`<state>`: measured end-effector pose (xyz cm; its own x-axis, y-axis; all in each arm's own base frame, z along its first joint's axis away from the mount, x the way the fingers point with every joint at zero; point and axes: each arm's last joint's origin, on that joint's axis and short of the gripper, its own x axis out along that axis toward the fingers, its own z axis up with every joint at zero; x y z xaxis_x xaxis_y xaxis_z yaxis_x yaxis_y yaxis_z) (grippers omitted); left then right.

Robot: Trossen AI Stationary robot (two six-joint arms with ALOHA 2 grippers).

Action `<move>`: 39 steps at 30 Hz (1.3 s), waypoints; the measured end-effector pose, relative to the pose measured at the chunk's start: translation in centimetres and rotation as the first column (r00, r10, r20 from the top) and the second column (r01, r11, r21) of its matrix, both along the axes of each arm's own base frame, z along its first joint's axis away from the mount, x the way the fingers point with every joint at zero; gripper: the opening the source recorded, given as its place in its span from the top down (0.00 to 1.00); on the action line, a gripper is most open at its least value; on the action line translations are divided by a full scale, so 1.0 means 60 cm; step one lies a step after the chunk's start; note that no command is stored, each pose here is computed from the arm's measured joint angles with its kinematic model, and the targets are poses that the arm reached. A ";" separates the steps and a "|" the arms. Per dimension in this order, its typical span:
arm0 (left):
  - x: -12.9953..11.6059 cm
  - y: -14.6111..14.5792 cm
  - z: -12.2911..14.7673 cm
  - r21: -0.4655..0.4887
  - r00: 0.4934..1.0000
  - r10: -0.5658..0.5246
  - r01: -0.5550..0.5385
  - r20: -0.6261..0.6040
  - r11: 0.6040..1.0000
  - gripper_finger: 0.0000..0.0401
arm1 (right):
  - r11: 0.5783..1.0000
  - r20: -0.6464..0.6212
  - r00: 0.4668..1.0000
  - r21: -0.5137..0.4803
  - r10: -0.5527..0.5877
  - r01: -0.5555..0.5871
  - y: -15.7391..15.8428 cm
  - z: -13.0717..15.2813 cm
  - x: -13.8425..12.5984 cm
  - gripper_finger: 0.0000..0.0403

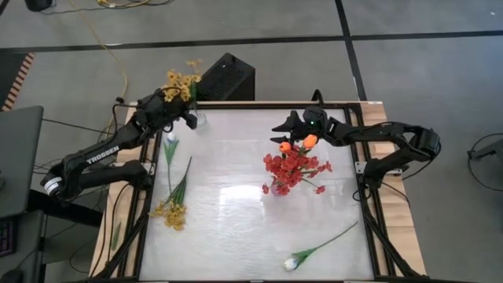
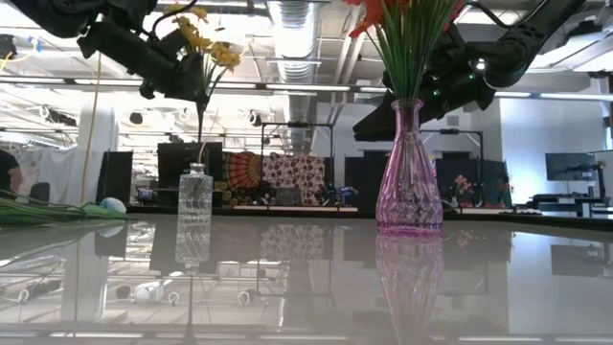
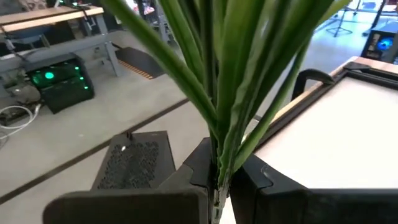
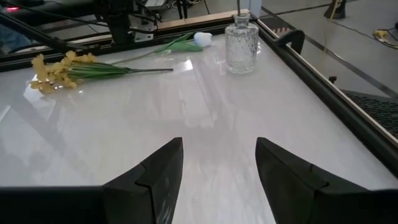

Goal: Sort flowers into vase by color
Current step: Put the yellow flowers into the transparent vase

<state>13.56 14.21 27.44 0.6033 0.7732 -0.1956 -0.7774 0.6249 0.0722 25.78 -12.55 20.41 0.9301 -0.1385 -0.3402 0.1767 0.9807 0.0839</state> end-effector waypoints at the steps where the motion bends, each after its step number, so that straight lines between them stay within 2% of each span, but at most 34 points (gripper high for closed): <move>1: -0.001 0.001 0.000 0.004 1.000 0.003 -0.003 -0.004 1.000 0.97 | 1.000 0.001 1.000 0.001 0.000 0.000 0.000 0.000 0.000 0.43; 8: -0.001 0.008 -0.004 -0.006 1.000 0.020 -0.020 -0.013 1.000 0.97 | 1.000 0.002 1.000 0.001 -0.001 0.001 0.000 0.000 0.000 0.43; 14: 0.019 0.029 -0.035 -0.094 0.999 0.022 -0.027 -0.048 0.995 0.97 | 1.000 0.000 1.000 0.003 -0.001 0.001 0.000 0.000 0.000 0.43; 19: 0.023 0.038 -0.048 -0.146 0.995 0.088 -0.093 -0.035 0.985 0.94 | 1.000 -0.002 1.000 0.006 0.010 -0.010 0.005 0.000 0.002 0.43; 22: 0.020 0.036 -0.054 -0.177 0.992 0.102 -0.113 -0.069 0.978 0.87 | 1.000 -0.004 1.000 0.006 0.021 -0.021 0.010 -0.001 0.004 0.43; 29: 0.011 0.025 -0.059 -0.217 0.986 0.080 -0.111 -0.146 0.970 0.62 | 1.000 -0.003 1.000 -0.004 0.029 -0.029 0.012 0.000 0.005 0.43; 36: 0.000 0.013 -0.024 -0.306 0.958 0.028 -0.119 -0.285 0.945 0.44 | 1.000 -0.003 1.000 -0.004 0.029 -0.029 0.012 0.000 0.005 0.43; 39: -0.003 0.003 -0.003 -0.386 0.952 -0.052 -0.072 -0.303 0.920 0.40 | 1.000 -0.003 1.000 -0.003 0.029 -0.029 0.012 0.000 0.005 0.43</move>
